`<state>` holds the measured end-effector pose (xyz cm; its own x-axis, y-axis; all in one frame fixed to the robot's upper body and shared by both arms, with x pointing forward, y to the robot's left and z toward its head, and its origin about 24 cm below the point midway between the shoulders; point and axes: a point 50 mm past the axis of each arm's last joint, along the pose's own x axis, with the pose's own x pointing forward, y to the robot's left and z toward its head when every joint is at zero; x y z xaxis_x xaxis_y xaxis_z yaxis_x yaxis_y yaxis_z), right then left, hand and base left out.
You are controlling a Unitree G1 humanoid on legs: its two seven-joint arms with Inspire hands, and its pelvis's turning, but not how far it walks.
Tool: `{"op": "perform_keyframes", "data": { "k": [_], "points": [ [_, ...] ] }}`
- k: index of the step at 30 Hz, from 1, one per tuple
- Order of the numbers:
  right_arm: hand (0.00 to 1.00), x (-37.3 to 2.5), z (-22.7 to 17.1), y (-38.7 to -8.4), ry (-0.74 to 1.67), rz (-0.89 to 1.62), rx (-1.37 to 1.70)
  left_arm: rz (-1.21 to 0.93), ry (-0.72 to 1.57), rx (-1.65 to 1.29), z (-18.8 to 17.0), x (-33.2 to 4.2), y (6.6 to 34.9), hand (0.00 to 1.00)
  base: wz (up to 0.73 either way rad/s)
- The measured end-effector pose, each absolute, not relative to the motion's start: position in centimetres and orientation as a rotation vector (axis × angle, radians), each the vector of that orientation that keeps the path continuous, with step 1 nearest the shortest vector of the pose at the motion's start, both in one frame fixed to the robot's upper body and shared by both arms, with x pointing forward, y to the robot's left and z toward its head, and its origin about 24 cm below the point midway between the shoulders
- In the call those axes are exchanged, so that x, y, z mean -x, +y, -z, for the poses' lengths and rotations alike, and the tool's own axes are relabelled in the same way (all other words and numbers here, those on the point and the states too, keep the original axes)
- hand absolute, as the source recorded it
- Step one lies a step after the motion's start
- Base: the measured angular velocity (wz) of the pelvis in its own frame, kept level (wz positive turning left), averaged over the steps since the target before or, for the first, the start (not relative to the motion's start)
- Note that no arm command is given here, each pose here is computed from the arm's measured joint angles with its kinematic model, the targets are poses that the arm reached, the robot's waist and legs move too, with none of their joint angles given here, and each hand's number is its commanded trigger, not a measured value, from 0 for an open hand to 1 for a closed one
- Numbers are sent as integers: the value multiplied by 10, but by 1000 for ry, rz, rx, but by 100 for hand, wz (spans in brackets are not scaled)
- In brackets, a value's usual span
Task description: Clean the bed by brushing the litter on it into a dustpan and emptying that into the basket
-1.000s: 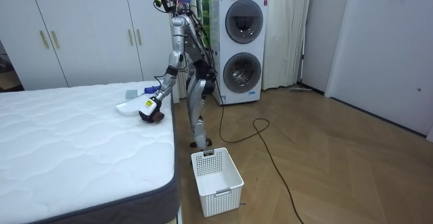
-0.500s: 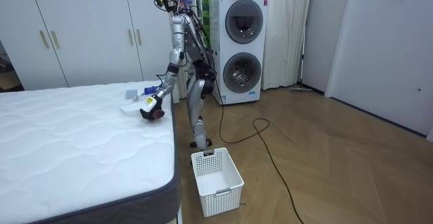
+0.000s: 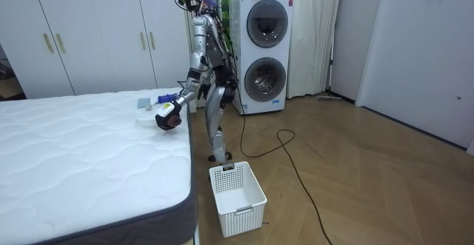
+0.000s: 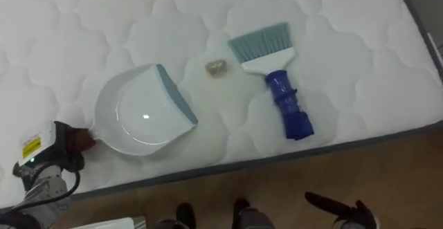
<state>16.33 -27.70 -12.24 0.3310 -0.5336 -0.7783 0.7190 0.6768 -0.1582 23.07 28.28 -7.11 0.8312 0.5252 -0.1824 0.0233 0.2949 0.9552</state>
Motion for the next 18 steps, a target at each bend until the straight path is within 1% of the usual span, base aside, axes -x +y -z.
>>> {"op": "perform_keyframes", "data": {
  "k": [6,10,18],
  "points": [
    [0,-183,108,-280,859,931,-220,-392,495,-1317,70,-227,286,100,0],
    [0,-202,89,-281,760,930,-72,-386,466,-1385,69,-227,285,100,-1],
    [0,-233,54,-275,545,885,185,-388,467,-1404,69,-228,282,100,0]
  ]
}}
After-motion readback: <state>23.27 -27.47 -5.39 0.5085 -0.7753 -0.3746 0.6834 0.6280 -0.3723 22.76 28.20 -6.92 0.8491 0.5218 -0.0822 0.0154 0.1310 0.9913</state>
